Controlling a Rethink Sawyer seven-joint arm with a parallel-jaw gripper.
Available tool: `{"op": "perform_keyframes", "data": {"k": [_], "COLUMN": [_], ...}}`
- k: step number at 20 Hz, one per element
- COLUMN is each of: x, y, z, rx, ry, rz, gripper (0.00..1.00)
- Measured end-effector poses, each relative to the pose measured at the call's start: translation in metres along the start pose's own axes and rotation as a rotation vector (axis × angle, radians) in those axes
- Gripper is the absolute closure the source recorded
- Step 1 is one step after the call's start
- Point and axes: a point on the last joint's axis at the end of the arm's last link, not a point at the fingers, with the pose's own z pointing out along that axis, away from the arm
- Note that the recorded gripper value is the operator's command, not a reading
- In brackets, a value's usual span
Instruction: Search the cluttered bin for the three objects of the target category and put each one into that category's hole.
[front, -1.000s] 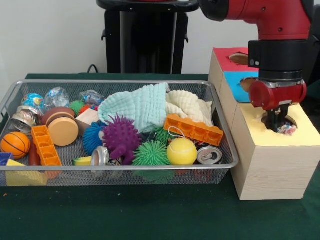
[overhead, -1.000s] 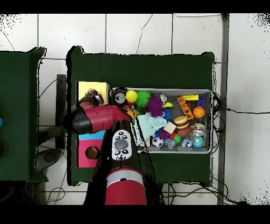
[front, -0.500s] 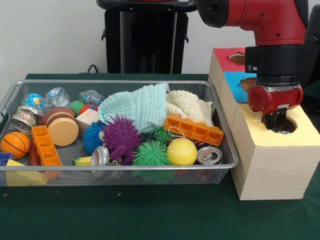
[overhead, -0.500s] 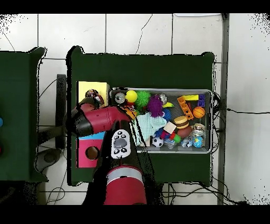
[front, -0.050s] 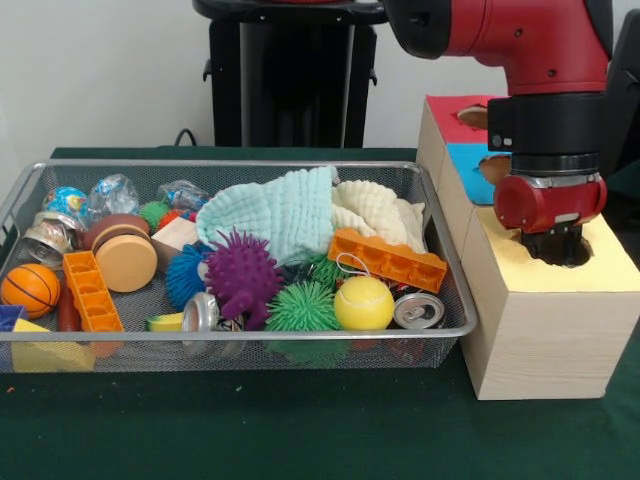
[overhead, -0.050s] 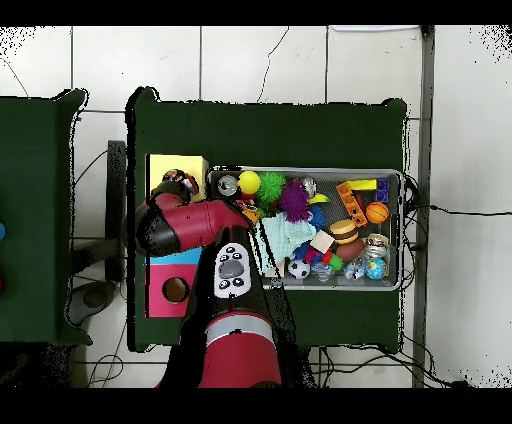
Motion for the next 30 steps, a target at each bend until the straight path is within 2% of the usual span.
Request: {"op": "perform_keyframes", "data": {"k": [16, 17, 30], "x": [0.0009, 0.0013, 0.0013], "y": [0.0004, 0.0005, -0.0026], "z": [-0.0001, 0.0, -0.0006], "rx": [0.001, 0.001, 0.003], "ry": [-0.001, 0.0, 0.0], "rz": [-0.006, -0.007, -0.002], "gripper": [0.0, 1.0, 1.0]}}
